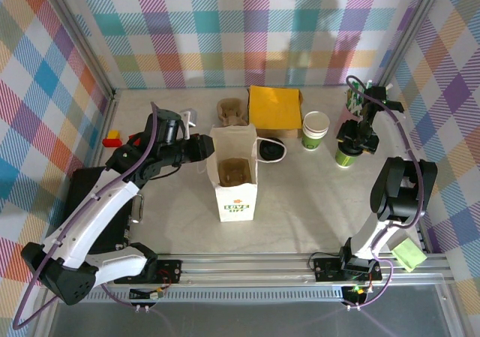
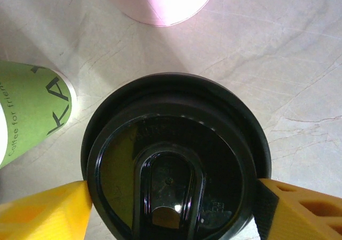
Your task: Pack the takeout coffee
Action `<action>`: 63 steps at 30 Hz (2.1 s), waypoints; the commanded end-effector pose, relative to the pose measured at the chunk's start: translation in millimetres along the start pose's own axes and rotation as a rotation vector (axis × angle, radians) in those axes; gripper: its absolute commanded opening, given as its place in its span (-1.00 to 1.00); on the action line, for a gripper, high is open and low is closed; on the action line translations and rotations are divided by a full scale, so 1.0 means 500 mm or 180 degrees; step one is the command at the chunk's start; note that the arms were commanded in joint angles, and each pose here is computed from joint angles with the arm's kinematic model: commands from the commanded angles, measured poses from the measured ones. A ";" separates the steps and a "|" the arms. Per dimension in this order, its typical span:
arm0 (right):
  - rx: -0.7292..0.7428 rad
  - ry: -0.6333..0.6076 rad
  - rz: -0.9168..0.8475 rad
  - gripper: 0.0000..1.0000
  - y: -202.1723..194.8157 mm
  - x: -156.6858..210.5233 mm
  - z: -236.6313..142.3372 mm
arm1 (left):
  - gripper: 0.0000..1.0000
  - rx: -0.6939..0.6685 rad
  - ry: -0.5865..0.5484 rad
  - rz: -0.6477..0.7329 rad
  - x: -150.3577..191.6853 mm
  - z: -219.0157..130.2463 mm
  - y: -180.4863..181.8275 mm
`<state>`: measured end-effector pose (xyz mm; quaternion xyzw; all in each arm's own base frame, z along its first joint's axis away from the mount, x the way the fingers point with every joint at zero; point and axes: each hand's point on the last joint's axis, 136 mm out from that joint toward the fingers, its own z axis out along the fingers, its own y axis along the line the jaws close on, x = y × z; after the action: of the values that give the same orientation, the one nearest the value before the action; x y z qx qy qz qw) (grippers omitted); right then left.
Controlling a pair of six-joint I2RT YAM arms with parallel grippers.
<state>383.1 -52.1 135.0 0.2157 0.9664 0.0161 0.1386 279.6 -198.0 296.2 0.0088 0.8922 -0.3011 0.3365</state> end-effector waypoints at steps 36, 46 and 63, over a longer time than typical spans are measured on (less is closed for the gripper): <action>-0.0009 0.0497 -0.0735 0.37 0.102 0.170 -0.030 | -0.51 -0.0045 -0.0076 0.0059 -0.010 -0.023 0.005; 0.0023 0.0513 -0.1185 0.39 0.185 0.260 -0.050 | -0.51 -0.0063 -0.0078 0.0051 -0.007 -0.028 0.009; -0.0218 0.0253 -0.1288 0.71 0.223 0.308 -0.110 | -0.51 -0.0093 -0.0058 0.0033 0.000 -0.026 0.015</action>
<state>288.6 115.4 152.0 0.0040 0.9944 0.0187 0.1040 275.9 -193.7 299.2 0.0095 0.8915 -0.2971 0.3420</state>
